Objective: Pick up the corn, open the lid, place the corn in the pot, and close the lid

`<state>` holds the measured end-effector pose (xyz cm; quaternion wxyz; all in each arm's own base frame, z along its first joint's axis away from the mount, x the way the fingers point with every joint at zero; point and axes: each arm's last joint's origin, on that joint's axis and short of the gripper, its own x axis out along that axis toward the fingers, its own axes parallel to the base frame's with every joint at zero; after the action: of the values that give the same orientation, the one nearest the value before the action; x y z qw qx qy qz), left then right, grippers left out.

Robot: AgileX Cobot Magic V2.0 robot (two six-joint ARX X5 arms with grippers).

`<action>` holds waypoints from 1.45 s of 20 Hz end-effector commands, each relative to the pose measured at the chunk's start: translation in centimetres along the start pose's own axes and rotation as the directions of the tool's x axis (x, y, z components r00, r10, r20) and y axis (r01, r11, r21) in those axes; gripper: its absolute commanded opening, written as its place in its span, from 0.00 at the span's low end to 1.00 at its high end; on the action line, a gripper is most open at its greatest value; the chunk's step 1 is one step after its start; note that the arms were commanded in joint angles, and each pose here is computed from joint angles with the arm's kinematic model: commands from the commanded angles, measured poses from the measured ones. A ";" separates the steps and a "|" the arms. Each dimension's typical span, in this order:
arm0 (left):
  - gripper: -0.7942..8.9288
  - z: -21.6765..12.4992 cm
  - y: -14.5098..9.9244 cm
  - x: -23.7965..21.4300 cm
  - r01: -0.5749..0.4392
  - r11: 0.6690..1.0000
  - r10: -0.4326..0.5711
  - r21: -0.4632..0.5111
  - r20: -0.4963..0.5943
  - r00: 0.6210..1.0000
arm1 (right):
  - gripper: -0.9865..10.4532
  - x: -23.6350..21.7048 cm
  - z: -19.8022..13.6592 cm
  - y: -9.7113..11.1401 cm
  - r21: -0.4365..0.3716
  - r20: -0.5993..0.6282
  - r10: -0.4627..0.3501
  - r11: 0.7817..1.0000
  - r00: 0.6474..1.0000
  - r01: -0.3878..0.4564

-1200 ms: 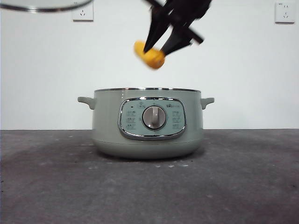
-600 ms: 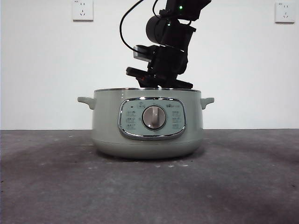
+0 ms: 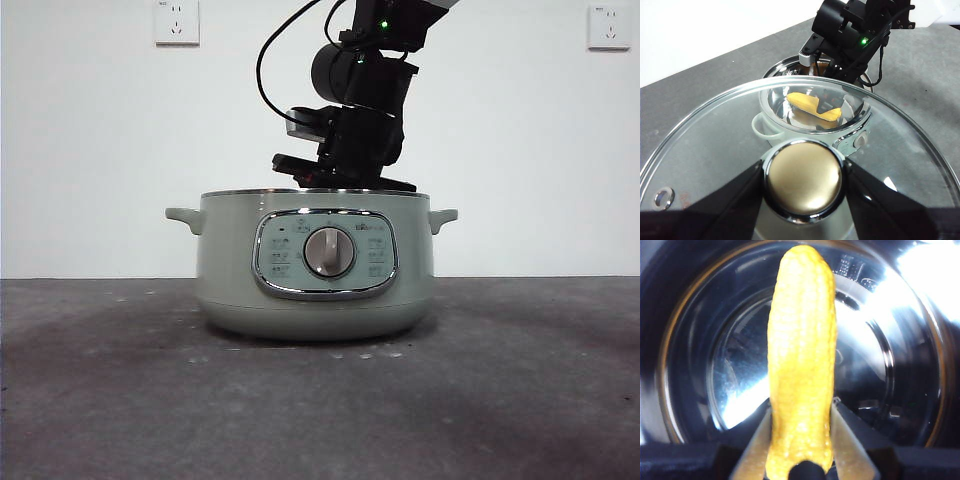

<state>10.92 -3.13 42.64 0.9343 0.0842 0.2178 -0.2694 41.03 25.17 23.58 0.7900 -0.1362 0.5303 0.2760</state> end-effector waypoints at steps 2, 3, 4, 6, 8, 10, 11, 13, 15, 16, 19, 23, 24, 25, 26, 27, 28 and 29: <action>0.08 0.6 -0.1 -0.6 -0.007 1.000 0.006 0.013 0.067 0.998 | 0.47 1.7 -0.1 0.2 0.011 -0.024 0.007 1.000 1.000 -0.006; 0.08 0.6 -0.1 -0.6 -0.007 1.000 0.006 0.014 0.067 0.998 | 0.47 1.5 -0.1 0.2 0.016 -0.021 0.006 1.000 1.000 -0.006; 0.08 0.6 -0.1 -0.6 -0.007 1.000 0.006 0.013 0.067 0.998 | 0.47 1.1 0.1 0.3 0.016 -0.012 0.006 1.000 1.000 -0.006; 0.08 0.6 -0.1 -0.6 -0.007 1.000 0.007 0.013 0.068 0.998 | 0.47 -0.7 0.6 0.4 0.012 0.028 0.007 1.000 1.000 -0.007; 0.08 0.7 0.0 -0.4 -0.007 1.000 0.006 0.013 0.066 0.998 | 0.47 -4.3 1.4 0.8 0.003 0.099 0.013 1.000 0.995 -0.014; 0.08 0.8 0.2 -0.1 -0.006 1.000 0.005 0.012 0.062 0.998 | 0.47 -8.9 1.9 1.2 -0.005 0.173 0.012 1.000 0.985 -0.011; 0.08 1.0 0.3 0.3 -0.006 1.000 0.005 0.011 0.061 0.998 | 0.47 -11.7 1.9 1.5 -0.009 0.210 0.011 1.000 0.978 -0.009; 0.08 1.4 0.7 1.2 -0.005 1.000 0.004 0.013 0.068 0.998 | 0.47 -16.7 1.0 2.0 -0.015 0.261 0.010 1.000 0.965 -0.006; 0.08 1.9 0.7 2.2 0.038 0.999 -0.039 0.012 0.077 0.996 | 0.47 -21.4 -0.6 2.5 -0.035 0.299 0.007 0.999 0.954 0.004; 0.08 2.1 0.8 2.7 0.047 0.999 -0.049 0.020 0.084 0.995 | 0.47 -23.3 -1.5 2.7 -0.036 0.317 0.001 0.999 0.948 0.012; 0.08 3.0 0.9 4.7 0.074 0.996 -0.079 0.043 0.106 0.991 | 0.47 -27.6 -3.9 3.1 -0.033 0.368 -0.028 0.999 0.929 0.043; 0.08 3.9 0.5 8.3 0.138 0.988 -0.143 0.068 0.083 0.986 | 0.47 -31.7 -6.4 3.7 -0.055 0.448 0.022 0.998 0.894 0.003; 0.08 4.1 0.4 9.4 0.150 0.986 -0.155 0.073 0.075 0.985 | 0.47 -32.5 -7.2 3.9 -0.064 0.457 0.039 0.998 0.889 -0.011; 0.08 4.2 0.3 10.3 0.161 0.984 -0.166 0.076 0.070 0.984 | 0.47 -33.0 -7.9 4.0 -0.068 0.459 0.046 0.998 0.887 -0.017; 0.08 4.3 0.2 11.2 0.169 0.982 -0.175 0.079 0.066 0.982 | 0.47 -33.4 -8.9 4.1 -0.069 0.455 0.046 0.997 0.889 -0.017; 0.08 4.6 0.2 12.2 0.178 0.981 -0.183 0.084 0.065 0.981 | 0.47 -33.6 -9.9 4.1 -0.067 0.444 0.045 0.998 0.895 -0.017; 0.08 4.8 0.2 13.1 0.184 0.979 -0.190 0.087 0.064 0.980 | 0.47 -33.6 -11.1 4.2 -0.064 0.425 0.045 0.998 0.904 -0.020; 0.08 5.1 0.2 13.7 0.189 0.978 -0.195 0.088 0.061 0.979 | 0.47 -33.5 -12.0 4.2 -0.063 0.410 0.045 0.998 0.911 -0.021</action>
<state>23.26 -10.60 39.52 0.8996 0.0938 0.2238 -0.3630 20.29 12.93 50.42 0.8833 -0.0830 0.3257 0.3269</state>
